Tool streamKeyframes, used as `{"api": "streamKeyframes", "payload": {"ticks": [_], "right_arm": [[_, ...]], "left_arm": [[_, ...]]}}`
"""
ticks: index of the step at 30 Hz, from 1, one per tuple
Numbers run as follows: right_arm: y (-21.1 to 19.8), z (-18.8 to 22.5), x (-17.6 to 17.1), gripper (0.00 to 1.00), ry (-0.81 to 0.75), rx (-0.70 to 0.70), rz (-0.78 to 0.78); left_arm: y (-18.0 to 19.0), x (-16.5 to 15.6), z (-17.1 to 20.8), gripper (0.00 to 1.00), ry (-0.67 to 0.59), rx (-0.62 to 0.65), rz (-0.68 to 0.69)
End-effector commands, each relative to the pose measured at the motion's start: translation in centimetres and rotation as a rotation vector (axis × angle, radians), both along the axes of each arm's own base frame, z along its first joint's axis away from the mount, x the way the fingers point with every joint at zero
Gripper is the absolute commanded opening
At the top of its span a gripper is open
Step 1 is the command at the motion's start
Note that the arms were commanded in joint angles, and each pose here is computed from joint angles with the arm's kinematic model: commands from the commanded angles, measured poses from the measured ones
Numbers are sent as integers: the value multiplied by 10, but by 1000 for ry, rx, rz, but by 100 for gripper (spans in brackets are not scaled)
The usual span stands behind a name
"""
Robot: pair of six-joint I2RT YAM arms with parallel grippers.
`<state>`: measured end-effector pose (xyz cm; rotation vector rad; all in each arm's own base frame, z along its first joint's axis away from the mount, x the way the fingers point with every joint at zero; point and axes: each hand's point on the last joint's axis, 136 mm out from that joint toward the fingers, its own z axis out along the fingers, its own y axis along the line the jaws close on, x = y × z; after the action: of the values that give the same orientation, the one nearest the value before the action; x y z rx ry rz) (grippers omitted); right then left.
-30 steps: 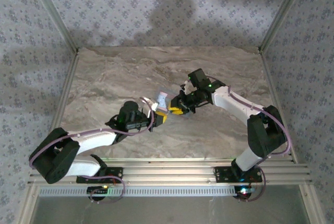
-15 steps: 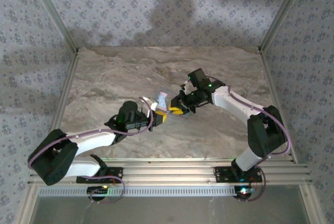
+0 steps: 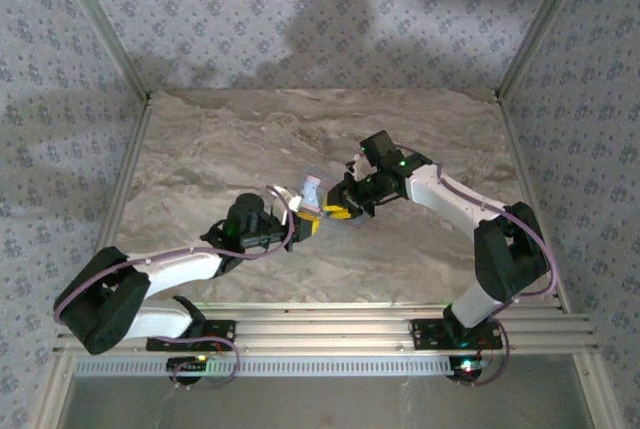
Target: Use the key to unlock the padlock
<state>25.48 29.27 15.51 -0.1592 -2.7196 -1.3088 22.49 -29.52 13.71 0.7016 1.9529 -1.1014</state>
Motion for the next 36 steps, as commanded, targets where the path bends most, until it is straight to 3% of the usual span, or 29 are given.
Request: {"api": "streamKeyframes", "payload": {"ticks": [1,36], "right_arm": [[6,16,3,0,-31,32,16],[10,19,4,0,-51,20,34]], "left_arm": [[-5,-3,0,0,11,-3,-23],[-9,-1,12,0,-7,-21,-38]]}}
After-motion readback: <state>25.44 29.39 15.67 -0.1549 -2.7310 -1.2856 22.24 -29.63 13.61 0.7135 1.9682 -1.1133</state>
